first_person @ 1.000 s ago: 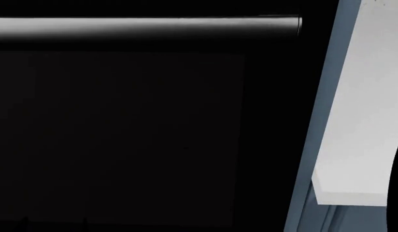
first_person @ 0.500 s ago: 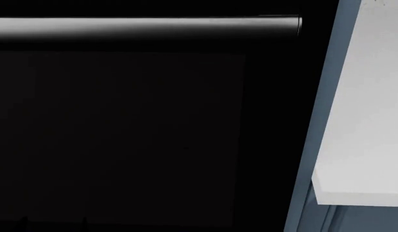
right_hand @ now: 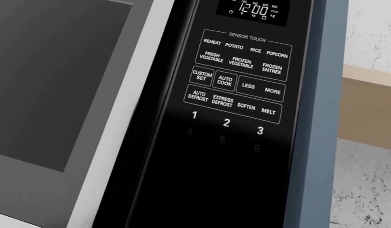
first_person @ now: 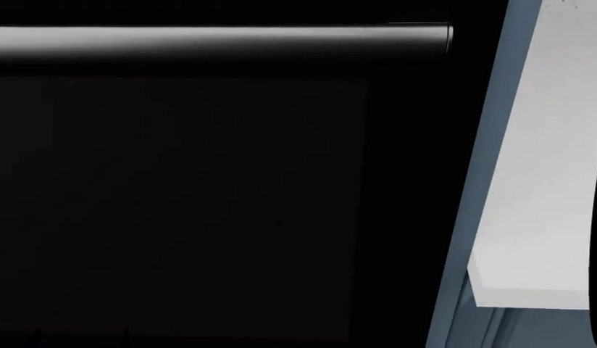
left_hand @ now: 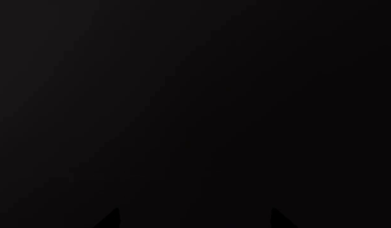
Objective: Press the start button on the microwave
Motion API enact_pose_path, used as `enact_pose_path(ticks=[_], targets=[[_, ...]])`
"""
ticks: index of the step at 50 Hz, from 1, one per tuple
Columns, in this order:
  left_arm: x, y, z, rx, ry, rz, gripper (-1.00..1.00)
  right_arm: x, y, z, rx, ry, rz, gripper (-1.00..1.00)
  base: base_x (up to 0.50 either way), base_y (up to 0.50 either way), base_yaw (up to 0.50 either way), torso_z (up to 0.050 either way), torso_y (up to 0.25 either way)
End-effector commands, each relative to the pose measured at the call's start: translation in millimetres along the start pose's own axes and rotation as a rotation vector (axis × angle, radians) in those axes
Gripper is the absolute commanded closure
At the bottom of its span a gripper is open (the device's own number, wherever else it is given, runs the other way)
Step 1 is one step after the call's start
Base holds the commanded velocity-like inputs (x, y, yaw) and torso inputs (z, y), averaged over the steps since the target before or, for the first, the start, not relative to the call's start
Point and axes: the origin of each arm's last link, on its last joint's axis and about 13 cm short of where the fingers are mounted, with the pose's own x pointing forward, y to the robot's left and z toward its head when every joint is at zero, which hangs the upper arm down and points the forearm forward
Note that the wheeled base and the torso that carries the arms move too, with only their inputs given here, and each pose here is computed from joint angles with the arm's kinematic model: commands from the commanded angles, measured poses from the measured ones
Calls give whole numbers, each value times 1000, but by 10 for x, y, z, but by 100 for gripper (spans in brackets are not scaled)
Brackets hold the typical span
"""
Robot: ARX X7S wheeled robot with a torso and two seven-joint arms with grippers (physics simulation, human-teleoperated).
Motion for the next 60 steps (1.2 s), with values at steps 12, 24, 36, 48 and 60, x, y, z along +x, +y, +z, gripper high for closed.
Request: enact_pose_path(ticks=[12, 24, 36, 48, 60], targets=[[-12, -2, 13, 1, -2, 4, -100, 156, 46, -226, 42, 43, 70, 100, 0, 0, 0, 0, 0], [9, 11, -43, 1, -1, 4, -100, 216, 68, -282, 40, 59, 99, 100, 0, 0, 0, 0, 0], [1, 17, -41, -1, 4, 10, -100, 299, 74, -362, 13, 86, 87, 100, 0, 0, 0, 0, 0], [16, 22, -80, 2, 2, 14, -100, 448, 86, -418, 10, 101, 92, 100, 0, 0, 0, 0, 0], [-5, 37, -65, 3, 2, 26, -100, 542, 109, -545, -9, 139, 57, 100, 7, 0, 2, 0, 0]])
